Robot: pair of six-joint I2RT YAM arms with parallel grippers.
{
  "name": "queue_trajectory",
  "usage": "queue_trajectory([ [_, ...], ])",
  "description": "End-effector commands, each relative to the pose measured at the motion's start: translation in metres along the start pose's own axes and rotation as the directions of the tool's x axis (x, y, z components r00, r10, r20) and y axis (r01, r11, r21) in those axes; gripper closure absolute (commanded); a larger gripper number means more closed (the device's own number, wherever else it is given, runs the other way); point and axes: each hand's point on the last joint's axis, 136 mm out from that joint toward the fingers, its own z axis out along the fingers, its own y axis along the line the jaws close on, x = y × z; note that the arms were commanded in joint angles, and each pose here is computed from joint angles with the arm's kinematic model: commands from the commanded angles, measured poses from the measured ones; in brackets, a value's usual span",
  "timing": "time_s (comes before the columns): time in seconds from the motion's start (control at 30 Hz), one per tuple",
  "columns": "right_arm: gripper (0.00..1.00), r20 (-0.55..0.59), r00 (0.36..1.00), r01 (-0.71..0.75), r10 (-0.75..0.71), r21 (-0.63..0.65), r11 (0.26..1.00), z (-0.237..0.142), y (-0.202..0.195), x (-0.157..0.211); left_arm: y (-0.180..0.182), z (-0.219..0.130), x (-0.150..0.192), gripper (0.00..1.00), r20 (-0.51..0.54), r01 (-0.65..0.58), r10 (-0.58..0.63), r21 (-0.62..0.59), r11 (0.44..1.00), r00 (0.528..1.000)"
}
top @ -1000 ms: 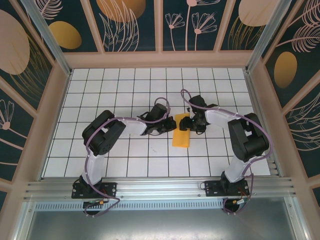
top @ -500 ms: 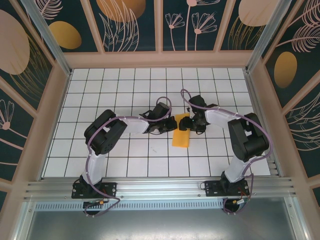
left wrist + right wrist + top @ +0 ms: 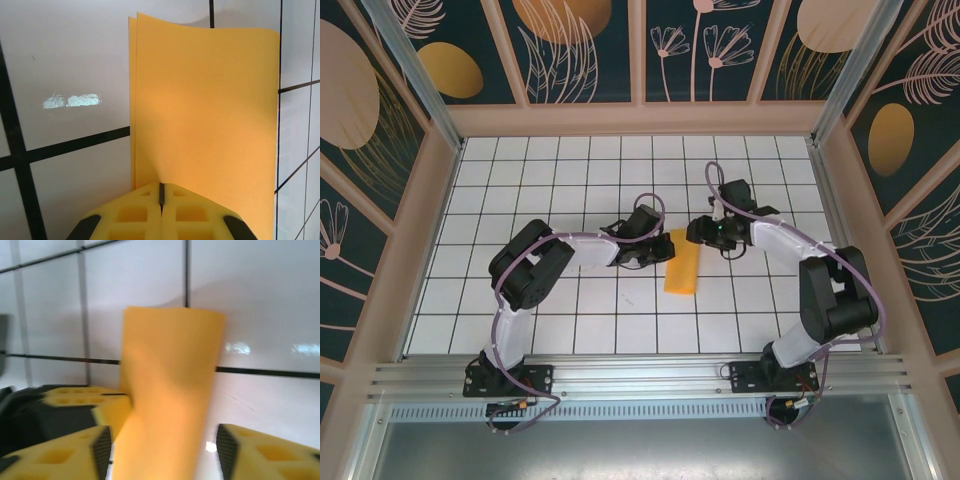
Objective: Fold a paper plane with a square sheet of paper (pick it up from the middle)
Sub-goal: Hold the square sheet of paper at the center of the table, then fold the square sheet of paper in half at the center of the table.
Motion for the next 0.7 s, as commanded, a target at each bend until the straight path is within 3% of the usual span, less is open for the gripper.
queue_trajectory([
  [0.0, 0.61, -0.031, 0.999, -0.03, 0.024, -0.209, 0.977, -0.004, 0.029, 0.009, 0.04, 0.013, 0.024, 1.0, -0.071, 0.008, -0.018, -0.133, 0.991, 0.997],
  [0.07, 0.7, -0.055, 0.998, -0.047, 0.033, -0.277, 0.96, -0.001, 0.037, 0.014, 0.042, 0.013, 0.025, 1.0, -0.072, 0.009, -0.02, -0.137, 0.991, 0.997],
  [0.17, 0.77, -0.089, 0.994, -0.078, 0.055, -0.278, 0.957, 0.01, 0.032, 0.024, 0.041, 0.013, 0.025, 1.0, -0.074, 0.009, -0.019, -0.137, 0.991, 0.997],
  [0.67, 0.79, -0.188, 0.975, -0.146, 0.119, -0.138, 0.98, 0.052, -0.028, 0.065, 0.046, 0.015, 0.029, 1.0, -0.085, 0.009, -0.022, -0.148, 0.989, 0.996],
])
